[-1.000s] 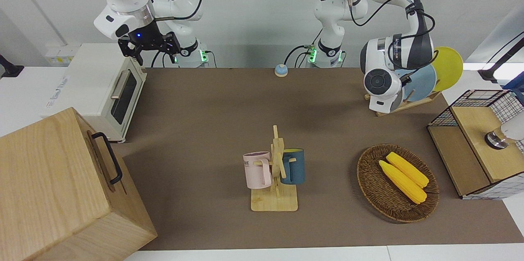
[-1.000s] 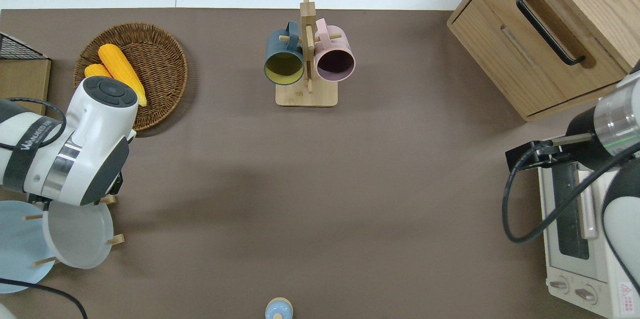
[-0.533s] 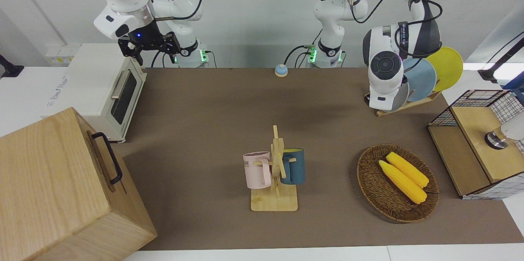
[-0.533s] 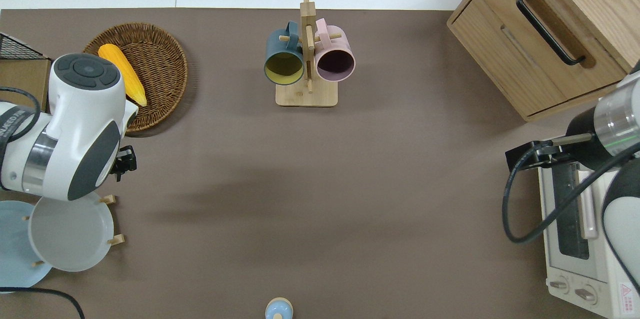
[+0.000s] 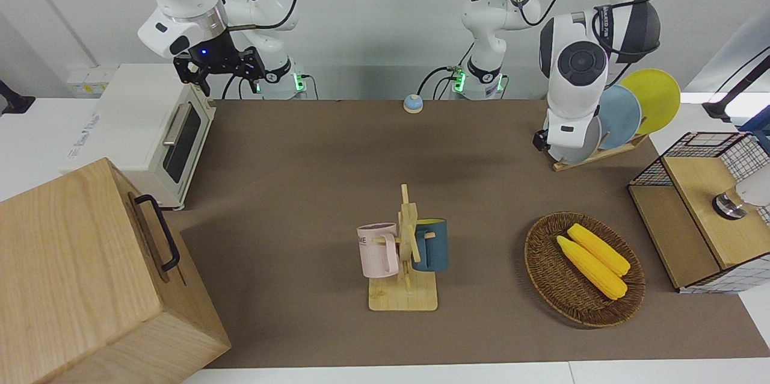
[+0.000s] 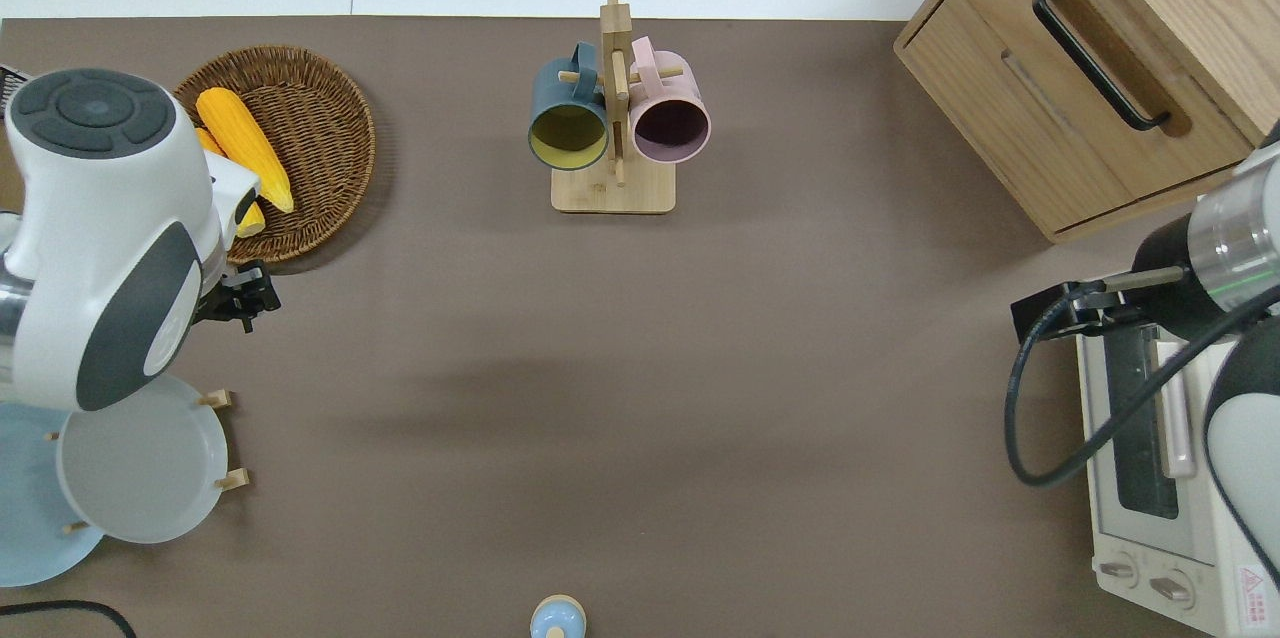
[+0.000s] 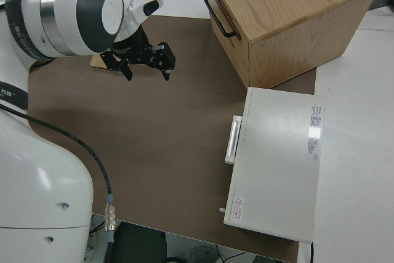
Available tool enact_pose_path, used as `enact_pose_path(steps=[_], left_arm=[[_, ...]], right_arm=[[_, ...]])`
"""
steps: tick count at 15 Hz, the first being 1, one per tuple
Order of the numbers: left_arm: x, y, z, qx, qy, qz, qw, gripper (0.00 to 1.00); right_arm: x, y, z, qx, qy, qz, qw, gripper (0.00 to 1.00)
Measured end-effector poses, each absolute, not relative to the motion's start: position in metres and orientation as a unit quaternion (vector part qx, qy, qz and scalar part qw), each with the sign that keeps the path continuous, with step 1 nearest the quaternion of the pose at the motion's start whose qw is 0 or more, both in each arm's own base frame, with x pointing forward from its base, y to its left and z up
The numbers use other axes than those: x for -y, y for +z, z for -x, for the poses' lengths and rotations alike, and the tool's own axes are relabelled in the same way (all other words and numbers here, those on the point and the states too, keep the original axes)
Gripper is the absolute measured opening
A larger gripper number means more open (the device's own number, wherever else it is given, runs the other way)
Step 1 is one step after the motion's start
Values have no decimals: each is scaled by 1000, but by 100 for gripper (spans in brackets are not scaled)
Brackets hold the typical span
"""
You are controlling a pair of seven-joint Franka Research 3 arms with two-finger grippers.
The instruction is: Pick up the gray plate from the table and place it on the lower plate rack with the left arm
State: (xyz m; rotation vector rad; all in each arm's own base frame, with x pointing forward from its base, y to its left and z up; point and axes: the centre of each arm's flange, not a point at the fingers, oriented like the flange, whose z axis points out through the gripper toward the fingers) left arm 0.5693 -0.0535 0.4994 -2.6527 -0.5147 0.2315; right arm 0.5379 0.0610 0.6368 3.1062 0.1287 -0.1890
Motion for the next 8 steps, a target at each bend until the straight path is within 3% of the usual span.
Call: enact_pose_path(steps=[4, 8], left_arm=[[55, 559, -571, 166, 51, 974, 143, 100], [16, 601, -572, 108, 30, 991, 71, 100]], right_arm=[[-61, 637, -538, -41, -61, -997, 13, 99], [-61, 637, -538, -41, -61, -997, 13, 99]])
